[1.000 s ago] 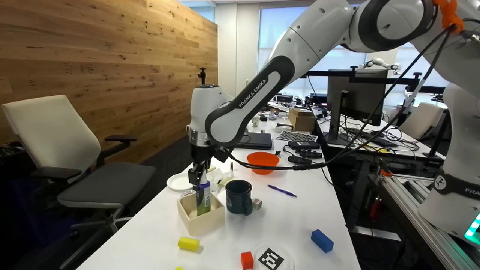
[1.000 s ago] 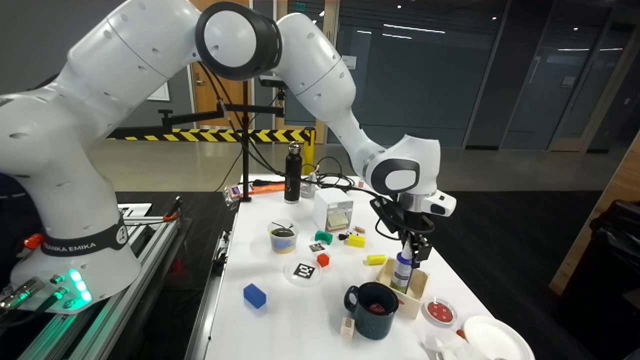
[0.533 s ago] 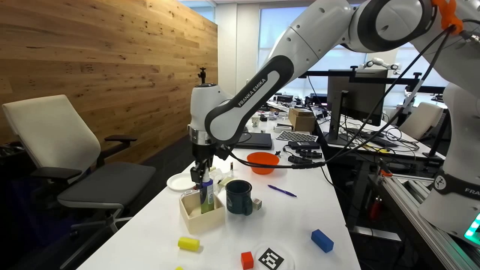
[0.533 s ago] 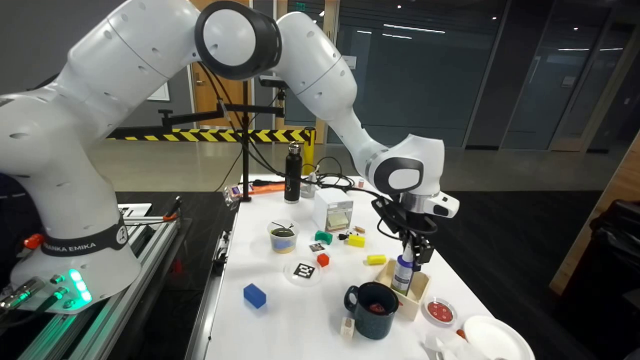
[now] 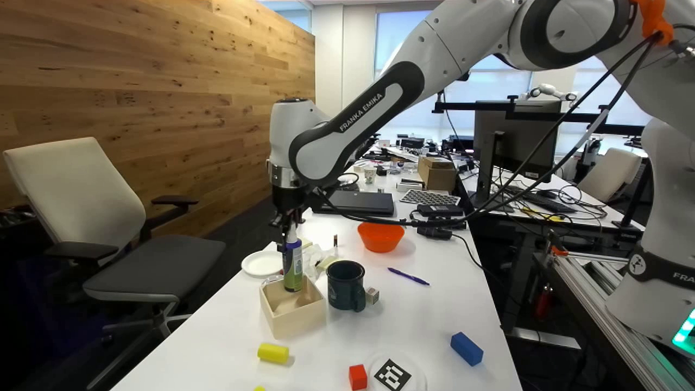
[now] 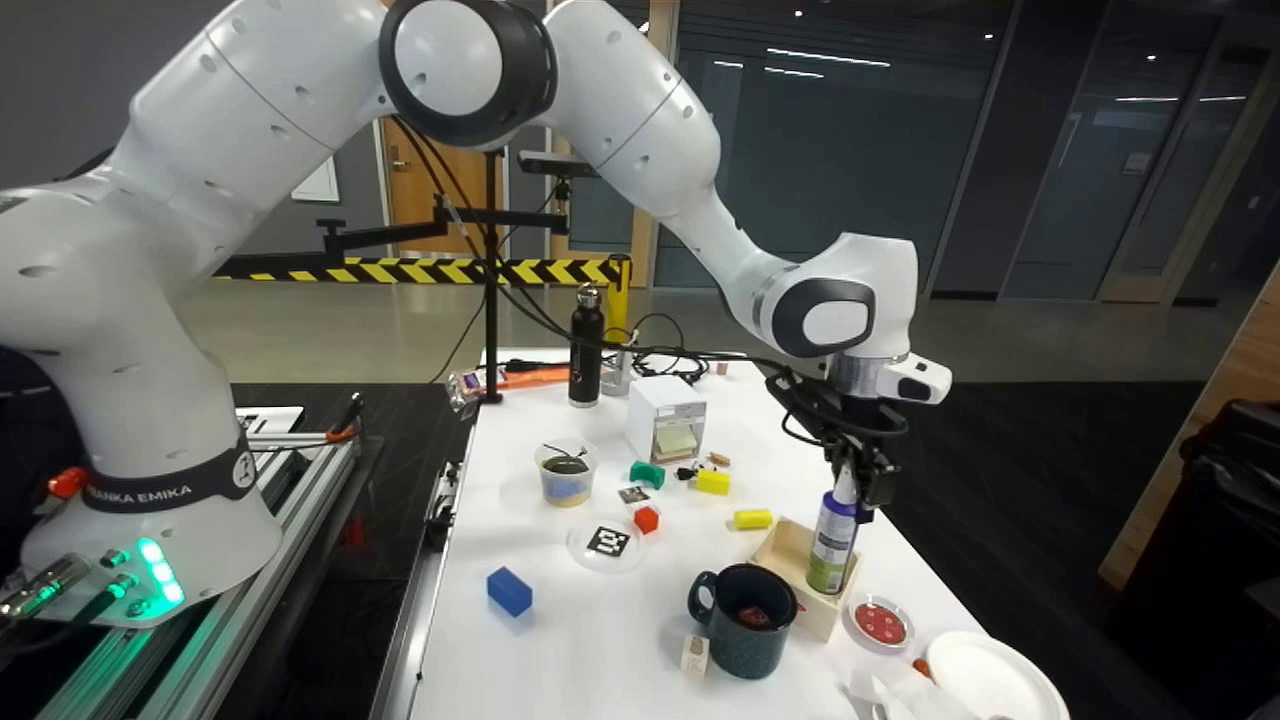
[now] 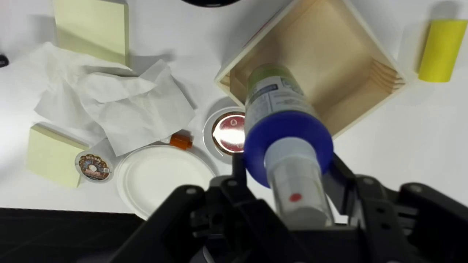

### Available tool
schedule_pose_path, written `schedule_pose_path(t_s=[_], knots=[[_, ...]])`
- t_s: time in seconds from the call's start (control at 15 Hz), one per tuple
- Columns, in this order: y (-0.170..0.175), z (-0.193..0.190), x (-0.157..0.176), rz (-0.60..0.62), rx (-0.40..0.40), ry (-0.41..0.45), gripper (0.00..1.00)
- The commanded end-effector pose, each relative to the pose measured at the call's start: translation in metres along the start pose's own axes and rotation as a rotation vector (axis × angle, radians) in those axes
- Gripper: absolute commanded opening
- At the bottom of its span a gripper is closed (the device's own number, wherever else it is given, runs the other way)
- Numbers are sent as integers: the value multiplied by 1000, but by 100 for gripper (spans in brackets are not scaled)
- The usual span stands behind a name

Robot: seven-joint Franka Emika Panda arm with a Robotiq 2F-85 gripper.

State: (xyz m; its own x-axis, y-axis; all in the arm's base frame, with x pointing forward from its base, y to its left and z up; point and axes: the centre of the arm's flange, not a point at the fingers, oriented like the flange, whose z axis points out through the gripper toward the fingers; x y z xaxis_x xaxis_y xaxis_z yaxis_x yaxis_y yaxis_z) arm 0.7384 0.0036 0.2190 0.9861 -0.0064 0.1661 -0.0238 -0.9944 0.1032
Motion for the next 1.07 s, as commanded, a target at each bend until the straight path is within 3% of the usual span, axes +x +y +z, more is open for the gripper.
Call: schedule_pose_path(t_s=[0.0, 0.53, 1.0], knots=[[8, -40, 11, 7, -26, 15, 29], [37, -127, 4, 40, -55, 44, 29], [50, -135, -34, 101, -51, -9, 29]])
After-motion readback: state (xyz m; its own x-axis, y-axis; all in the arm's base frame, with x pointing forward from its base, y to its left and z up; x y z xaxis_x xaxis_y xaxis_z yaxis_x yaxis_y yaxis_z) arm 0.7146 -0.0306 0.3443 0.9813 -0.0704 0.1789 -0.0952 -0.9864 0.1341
